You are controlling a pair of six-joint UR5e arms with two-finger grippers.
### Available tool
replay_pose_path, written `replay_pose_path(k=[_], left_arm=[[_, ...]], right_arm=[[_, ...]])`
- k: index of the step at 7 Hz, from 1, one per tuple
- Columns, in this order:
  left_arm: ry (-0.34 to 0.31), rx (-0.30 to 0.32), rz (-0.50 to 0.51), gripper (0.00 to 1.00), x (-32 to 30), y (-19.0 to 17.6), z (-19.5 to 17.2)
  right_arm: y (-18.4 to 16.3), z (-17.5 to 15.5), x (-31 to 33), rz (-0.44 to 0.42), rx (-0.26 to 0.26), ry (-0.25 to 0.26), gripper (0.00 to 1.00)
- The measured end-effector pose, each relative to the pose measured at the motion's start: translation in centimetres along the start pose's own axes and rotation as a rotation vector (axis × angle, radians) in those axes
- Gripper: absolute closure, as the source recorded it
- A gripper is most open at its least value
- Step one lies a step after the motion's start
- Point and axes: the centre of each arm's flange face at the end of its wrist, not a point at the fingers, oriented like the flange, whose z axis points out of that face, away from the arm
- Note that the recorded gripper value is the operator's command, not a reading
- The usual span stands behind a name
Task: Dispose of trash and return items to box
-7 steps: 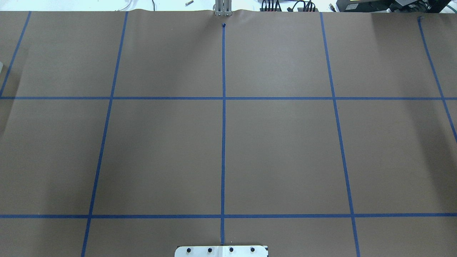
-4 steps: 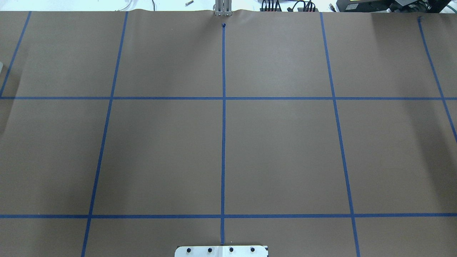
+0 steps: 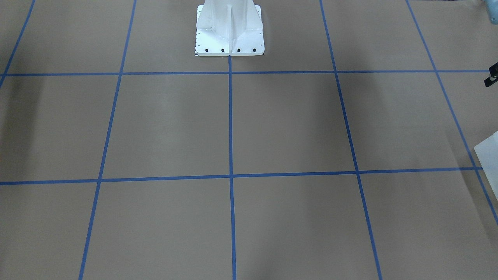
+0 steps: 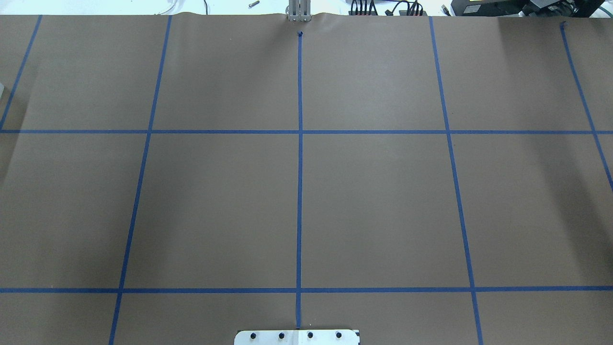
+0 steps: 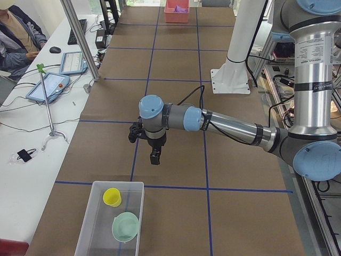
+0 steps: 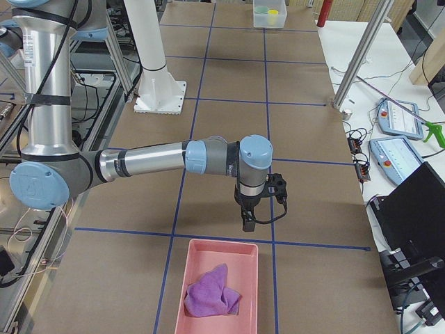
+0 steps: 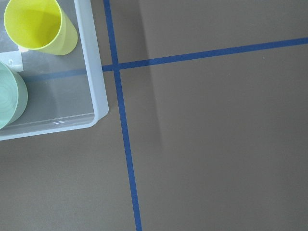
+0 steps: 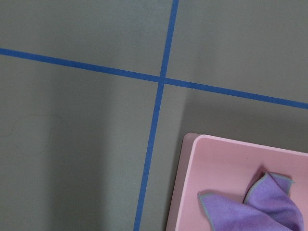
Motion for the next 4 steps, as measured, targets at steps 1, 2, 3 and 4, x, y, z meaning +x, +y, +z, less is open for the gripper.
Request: replay_pose_path(k=[1, 2, 3, 4], left_arm=[[0.003, -0.002, -0.029, 0.02, -0.1, -0.1, 0.1], [0.004, 0.002, -0.063, 0.02, -0.1, -0.2, 0.1], [0.006, 0.013, -0.072, 0.02, -0.2, -0.4, 0.2], [0.008, 0.031, -0.062, 0.02, -0.1, -0.6, 0.2]], right_arm=[[-0.6, 0.4, -1.1, -0.024, -0.007, -0.002, 0.0], [-1.3, 0.5, -2.2, -0.049, -0.01, -0.005, 0.0], [-1.5, 0.6, -3.0, -0.064, -0.012, -0.016, 0.0], [-1.5, 0.7, -3.4, -0.069, -0.013, -0.031, 0.0]])
